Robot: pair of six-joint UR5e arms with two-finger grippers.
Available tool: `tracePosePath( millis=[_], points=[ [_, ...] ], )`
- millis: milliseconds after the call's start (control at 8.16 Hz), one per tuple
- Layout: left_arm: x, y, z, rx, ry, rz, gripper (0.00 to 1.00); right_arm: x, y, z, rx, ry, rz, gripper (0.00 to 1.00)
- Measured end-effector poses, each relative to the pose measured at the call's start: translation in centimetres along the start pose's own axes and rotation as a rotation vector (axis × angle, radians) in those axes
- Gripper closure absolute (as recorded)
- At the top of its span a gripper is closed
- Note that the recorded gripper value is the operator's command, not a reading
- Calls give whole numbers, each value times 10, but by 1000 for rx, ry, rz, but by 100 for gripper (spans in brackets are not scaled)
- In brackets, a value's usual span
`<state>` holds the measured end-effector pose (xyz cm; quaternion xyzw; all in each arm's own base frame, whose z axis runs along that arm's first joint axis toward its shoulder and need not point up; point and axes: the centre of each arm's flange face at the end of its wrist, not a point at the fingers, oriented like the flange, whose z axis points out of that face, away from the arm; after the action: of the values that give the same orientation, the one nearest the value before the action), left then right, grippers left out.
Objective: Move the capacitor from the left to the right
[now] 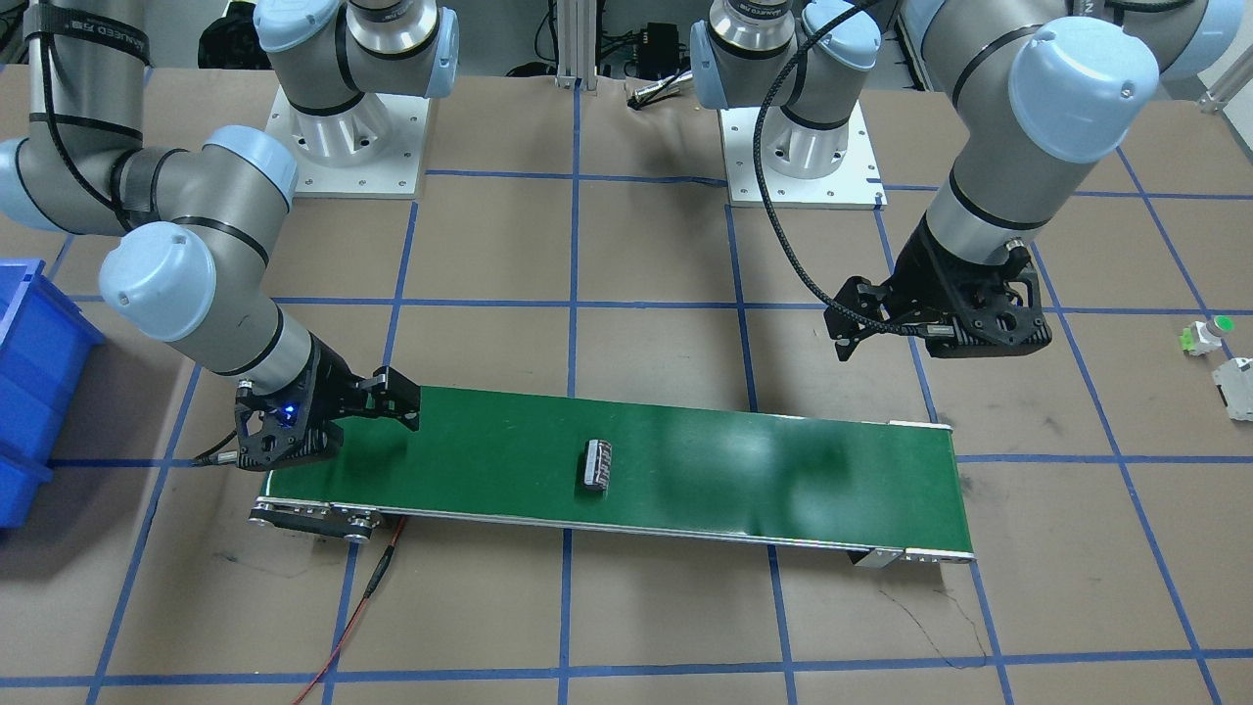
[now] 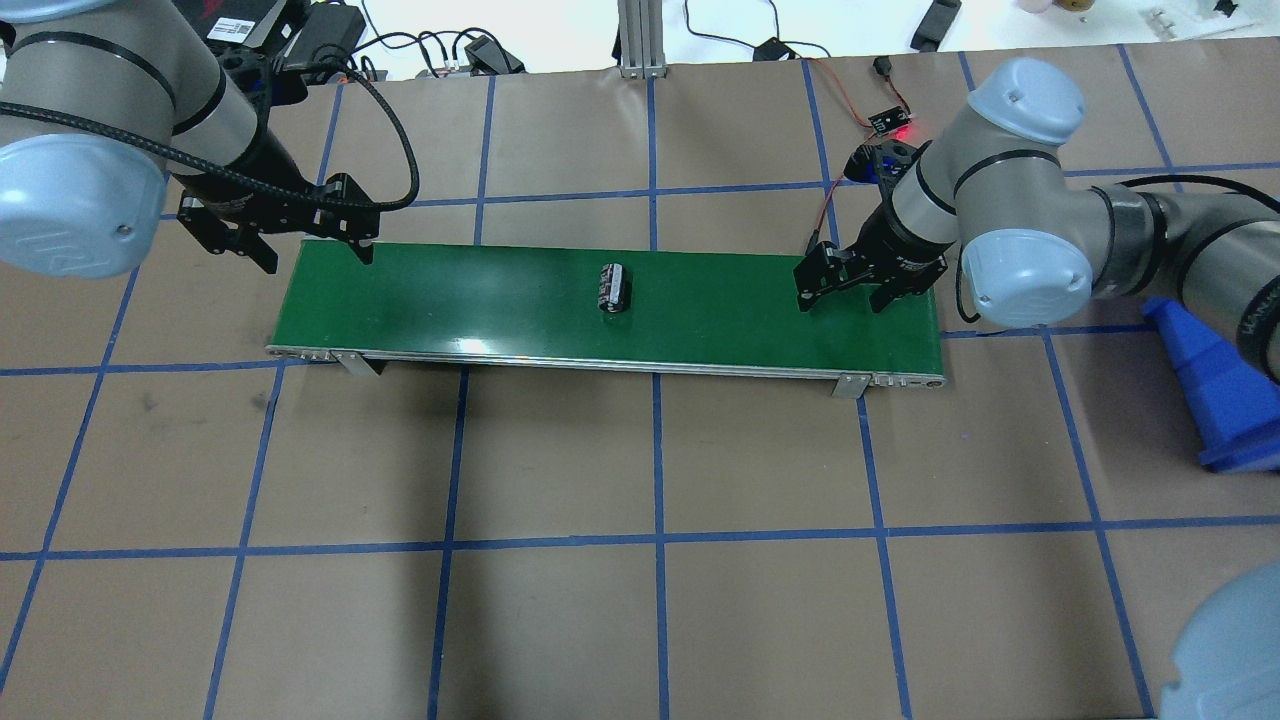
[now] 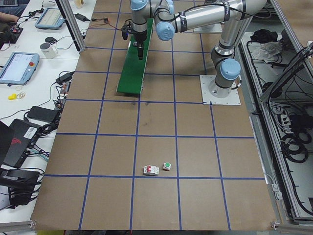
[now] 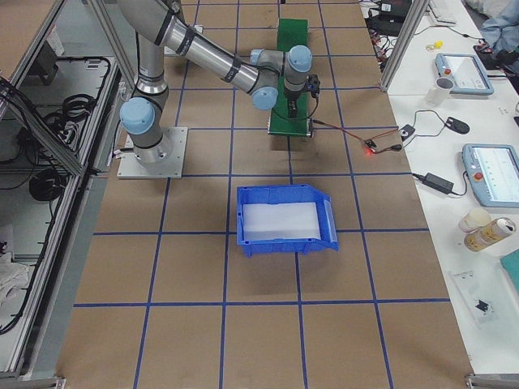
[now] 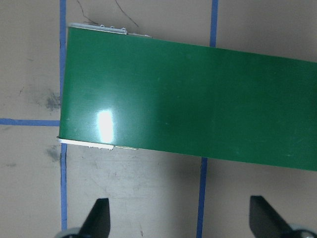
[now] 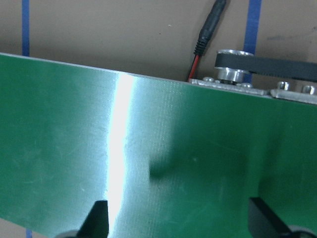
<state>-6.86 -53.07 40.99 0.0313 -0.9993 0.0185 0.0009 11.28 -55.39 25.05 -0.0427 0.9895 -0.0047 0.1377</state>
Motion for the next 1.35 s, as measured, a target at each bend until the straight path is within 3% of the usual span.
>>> tracePosePath(
  millis=[1348],
  points=[
    [0, 2, -3, 4, 0, 2, 0, -6, -4, -3, 14, -10, 207, 7]
  ],
)
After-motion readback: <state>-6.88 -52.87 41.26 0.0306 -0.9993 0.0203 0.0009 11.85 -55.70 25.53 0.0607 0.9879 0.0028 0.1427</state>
